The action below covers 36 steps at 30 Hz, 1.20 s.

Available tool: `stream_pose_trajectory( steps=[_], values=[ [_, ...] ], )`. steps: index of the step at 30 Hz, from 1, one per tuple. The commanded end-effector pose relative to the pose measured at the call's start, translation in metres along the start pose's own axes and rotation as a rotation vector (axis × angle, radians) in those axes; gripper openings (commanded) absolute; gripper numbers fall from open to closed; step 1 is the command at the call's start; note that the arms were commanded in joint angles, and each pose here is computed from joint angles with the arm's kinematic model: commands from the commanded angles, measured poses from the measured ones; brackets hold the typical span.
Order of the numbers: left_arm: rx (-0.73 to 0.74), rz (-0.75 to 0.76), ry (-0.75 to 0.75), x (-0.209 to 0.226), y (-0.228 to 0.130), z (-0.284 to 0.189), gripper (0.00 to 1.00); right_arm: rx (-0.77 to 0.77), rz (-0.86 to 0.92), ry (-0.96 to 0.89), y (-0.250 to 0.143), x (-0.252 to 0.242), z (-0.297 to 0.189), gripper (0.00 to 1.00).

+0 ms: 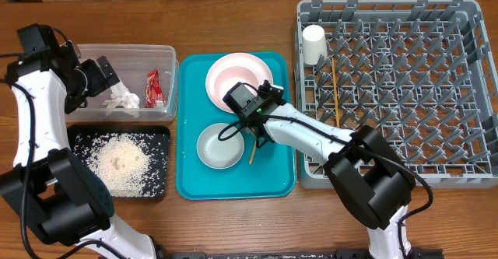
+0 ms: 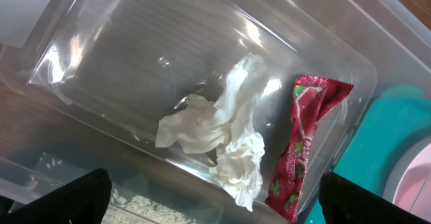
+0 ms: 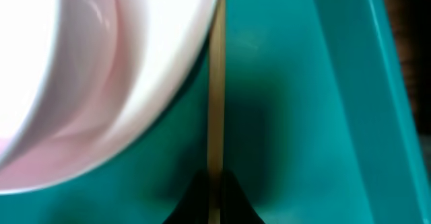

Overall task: Sort waste into correct bins and load items into the dishwasher
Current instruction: 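Carry second chopstick with right gripper over the dish rack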

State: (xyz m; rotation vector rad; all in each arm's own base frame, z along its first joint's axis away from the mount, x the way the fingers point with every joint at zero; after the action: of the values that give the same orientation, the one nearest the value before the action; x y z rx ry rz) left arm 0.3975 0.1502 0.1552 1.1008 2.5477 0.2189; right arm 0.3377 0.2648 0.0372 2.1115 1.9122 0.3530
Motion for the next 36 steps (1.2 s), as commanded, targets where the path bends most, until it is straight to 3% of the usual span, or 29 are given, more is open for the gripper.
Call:
stream_pose_trajectory(
  steps=[1,6,12,20,26,31,36],
  values=[
    [-0.043,0.037,-0.015,-0.009,0.004,-0.016,1.00,-0.073,0.024,0.030,0.026,0.001,-0.036,0.04],
    [-0.043,0.037,-0.015,-0.009,0.004,-0.016,1.00,-0.189,0.049,0.008,0.049,-0.015,-0.083,0.04],
    [-0.042,0.037,-0.015,-0.009,0.004,-0.016,1.00,-0.307,-0.066,0.042,0.067,-0.025,-0.136,0.04],
    [-0.043,0.037,-0.015,-0.009,0.004,-0.016,1.00,-0.509,-0.228,-0.217,0.095,-0.063,-0.173,0.04],
    [-0.043,0.037,-0.015,-0.009,0.004,-0.016,1.00,-0.487,-0.385,-0.345,0.103,-0.083,-0.173,0.04],
    [-0.042,0.038,-0.015,-0.009,0.004,-0.016,1.00,-0.426,-0.391,-0.421,0.115,-0.118,-0.165,0.04],
    [-0.042,0.037,-0.015,-0.009,0.004,-0.016,1.00,-0.280,-0.451,-0.323,0.117,-0.142,-0.143,0.04]
  ],
)
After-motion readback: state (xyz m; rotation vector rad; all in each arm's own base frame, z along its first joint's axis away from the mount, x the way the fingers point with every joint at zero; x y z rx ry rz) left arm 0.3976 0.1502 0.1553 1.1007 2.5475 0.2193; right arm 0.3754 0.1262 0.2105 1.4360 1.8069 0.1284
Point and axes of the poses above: each gripper's point midway between its finger pads, its own z axis out along the fingers, its own x axis along the line the jaws close on, y = z × x, the point moved 3 cm from there along -z, back along the fingers, and after that the axes turned 11 degrees about -z, right-handed, at the moved point
